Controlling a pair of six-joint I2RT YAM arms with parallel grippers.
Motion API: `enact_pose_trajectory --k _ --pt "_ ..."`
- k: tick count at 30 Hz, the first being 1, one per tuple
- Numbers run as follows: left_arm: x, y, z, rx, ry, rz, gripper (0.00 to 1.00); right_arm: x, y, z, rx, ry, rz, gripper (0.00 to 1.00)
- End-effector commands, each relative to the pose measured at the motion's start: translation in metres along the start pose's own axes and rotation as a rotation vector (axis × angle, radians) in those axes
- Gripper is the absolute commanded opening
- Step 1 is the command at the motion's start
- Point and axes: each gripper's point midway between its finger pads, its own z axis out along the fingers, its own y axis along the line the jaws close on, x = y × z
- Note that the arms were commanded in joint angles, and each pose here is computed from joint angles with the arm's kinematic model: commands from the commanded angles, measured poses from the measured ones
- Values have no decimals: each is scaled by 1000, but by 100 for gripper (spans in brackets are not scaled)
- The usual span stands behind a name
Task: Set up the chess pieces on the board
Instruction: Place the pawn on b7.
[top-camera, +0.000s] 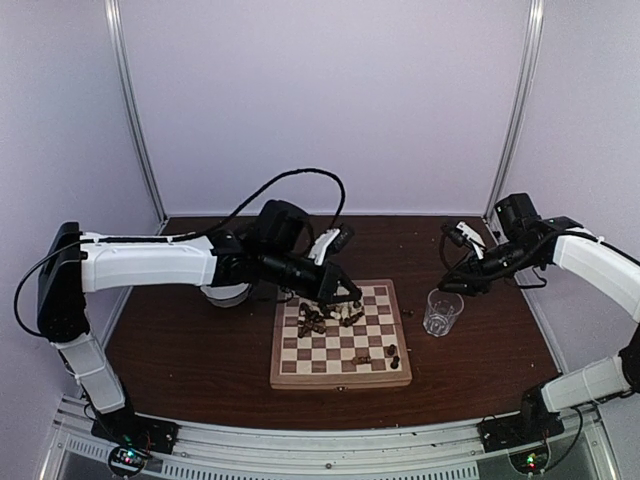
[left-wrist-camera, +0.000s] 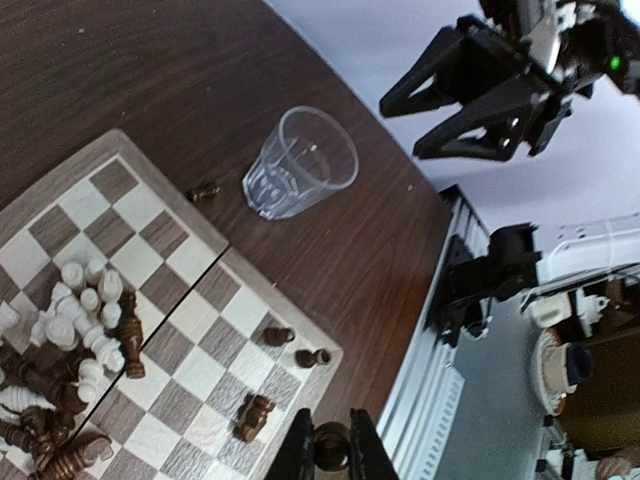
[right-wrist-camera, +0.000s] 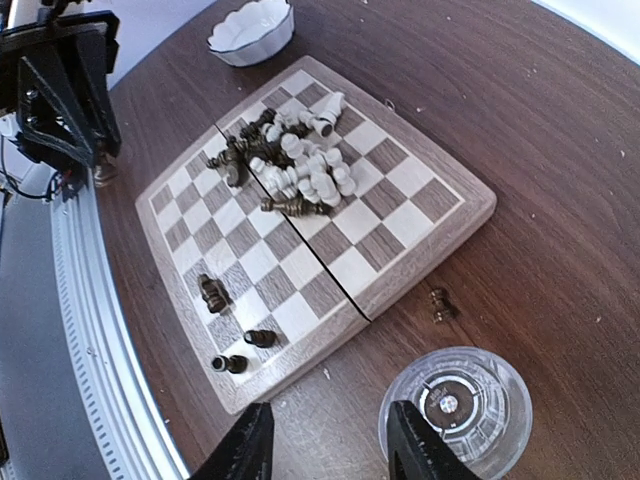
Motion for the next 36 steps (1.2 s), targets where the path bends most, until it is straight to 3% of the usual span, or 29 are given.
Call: enact_pose_trajectory --k 1,15,27,36 --pt "37 29 -3 -201 130 164 1 -10 -18 -13 151 -49 -83 41" --pt "67 -2 39 -274 205 513 3 -3 -31 -7 196 -23 -104 41" --pt "75 6 79 -274 175 541 3 2 -35 -6 216 -9 -114 41" --pt "63 32 107 -386 146 524 3 4 -37 -4 216 1 -109 40"
